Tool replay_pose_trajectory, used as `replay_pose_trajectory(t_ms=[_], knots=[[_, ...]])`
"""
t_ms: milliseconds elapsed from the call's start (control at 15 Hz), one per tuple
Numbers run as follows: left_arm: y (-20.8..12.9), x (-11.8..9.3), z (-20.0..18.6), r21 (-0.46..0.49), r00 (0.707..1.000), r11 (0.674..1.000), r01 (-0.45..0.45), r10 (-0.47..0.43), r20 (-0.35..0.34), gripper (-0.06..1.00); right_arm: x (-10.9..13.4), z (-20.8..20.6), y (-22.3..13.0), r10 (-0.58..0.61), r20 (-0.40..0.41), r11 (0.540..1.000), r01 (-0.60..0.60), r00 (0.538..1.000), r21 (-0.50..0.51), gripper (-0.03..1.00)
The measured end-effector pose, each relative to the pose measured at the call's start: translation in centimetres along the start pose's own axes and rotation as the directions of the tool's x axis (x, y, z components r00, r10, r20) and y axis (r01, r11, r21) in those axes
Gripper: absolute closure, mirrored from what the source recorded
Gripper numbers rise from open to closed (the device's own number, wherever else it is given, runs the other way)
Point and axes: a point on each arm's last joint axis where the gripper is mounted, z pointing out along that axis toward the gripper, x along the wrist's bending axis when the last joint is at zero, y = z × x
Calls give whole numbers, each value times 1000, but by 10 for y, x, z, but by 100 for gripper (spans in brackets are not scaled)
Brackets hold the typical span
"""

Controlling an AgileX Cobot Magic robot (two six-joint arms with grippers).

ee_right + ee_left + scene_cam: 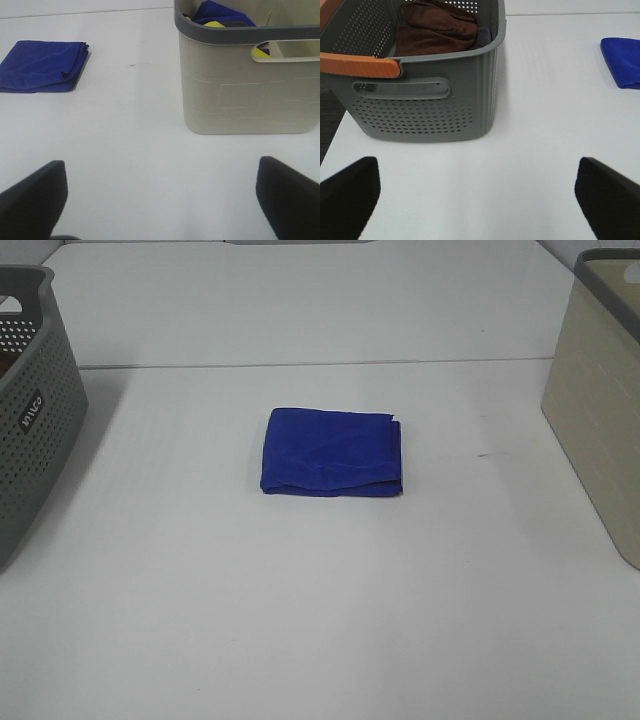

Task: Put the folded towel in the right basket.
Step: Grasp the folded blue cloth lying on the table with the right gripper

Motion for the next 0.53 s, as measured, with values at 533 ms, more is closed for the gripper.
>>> replay_pose_trajectory(t_ms=[533], knots=[[0,0,0,0,1000,1000,0,0,0,-4,0,0,0,0,0,1000,0,1000,0,-1]])
